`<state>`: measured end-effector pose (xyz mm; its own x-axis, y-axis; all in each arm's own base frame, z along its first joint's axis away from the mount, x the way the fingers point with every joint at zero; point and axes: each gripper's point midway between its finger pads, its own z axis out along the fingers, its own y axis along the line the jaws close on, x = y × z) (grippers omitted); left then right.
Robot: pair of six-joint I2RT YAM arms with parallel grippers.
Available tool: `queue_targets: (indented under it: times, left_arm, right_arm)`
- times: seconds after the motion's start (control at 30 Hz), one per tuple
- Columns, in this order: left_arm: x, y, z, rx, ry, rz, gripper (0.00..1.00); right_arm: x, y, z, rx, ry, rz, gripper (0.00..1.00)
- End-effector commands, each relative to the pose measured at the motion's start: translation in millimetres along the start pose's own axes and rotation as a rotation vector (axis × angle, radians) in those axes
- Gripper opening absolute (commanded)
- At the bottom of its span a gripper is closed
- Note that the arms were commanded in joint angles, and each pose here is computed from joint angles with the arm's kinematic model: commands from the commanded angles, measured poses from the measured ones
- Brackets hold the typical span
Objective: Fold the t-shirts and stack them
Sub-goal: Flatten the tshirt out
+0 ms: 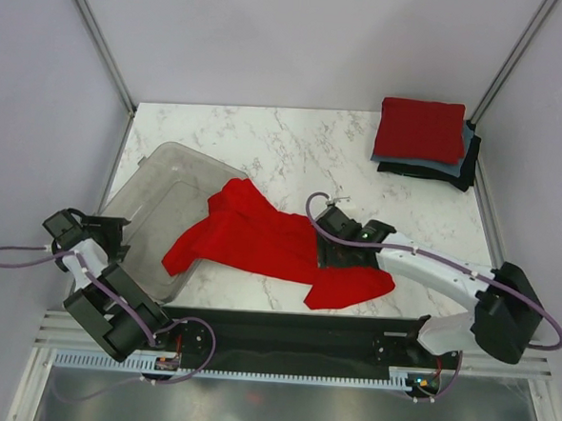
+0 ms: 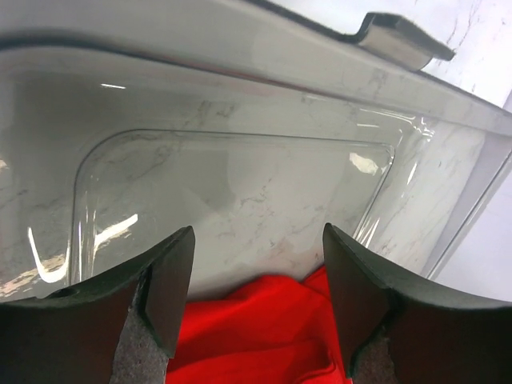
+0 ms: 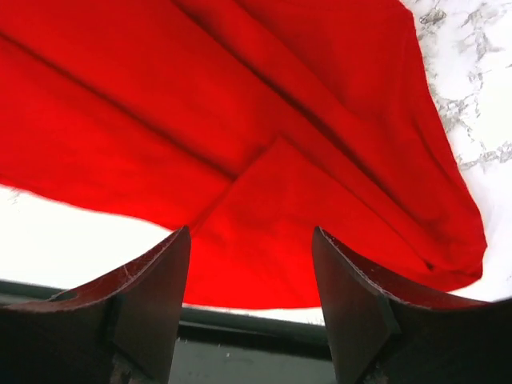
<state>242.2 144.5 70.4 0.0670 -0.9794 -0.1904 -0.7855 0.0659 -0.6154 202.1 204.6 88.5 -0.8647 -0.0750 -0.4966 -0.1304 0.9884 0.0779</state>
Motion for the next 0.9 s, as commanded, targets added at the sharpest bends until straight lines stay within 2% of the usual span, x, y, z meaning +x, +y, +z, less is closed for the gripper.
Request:
queue_targets:
  times: [0.0, 0.23, 0.43, 0.53, 0.57, 0.63, 0.67, 0.77, 0.87]
  left_arm:
    - [7, -6, 1, 0.056, 0.039, 0.006, 0.72]
    - [13, 0, 7, 0.066, 0.066, 0.038, 0.71]
    - [14, -3, 6, 0.085, 0.068, 0.043, 0.71]
    - [15, -1, 7, 0.083, 0.073, 0.040, 0.71]
    - [14, -1, 7, 0.084, 0.071, 0.039, 0.71]
    - [14, -1, 7, 0.084, 0.070, 0.037, 0.71]
    - [14, 0, 7, 0.081, 0.071, 0.034, 0.71]
    - [14, 1, 8, 0.079, 0.069, 0.030, 0.71]
    - [11, 2, 8, 0.074, 0.060, 0.026, 0.71]
  right_arm:
    - [-26, 3, 9, 0.037, -0.062, 0.008, 0.68]
    - [-10, -2, 50, 0.096, 0.019, -0.025, 0.66]
    - [-13, -7, 64, 0.148, 0.010, -0.042, 0.63]
    - [-10, -11, 68, 0.167, 0.022, -0.043, 0.50]
    - [-10, -11, 67, 0.167, 0.022, -0.041, 0.40]
    - [-9, -13, 63, 0.169, 0.016, -0.029, 0.29]
    - [-9, -15, 61, 0.173, 0.015, -0.030, 0.18]
    - [-10, -22, 49, 0.185, 0.003, -0.029, 0.10]
    - [-14, -30, 33, 0.203, -0.012, -0.030, 0.09]
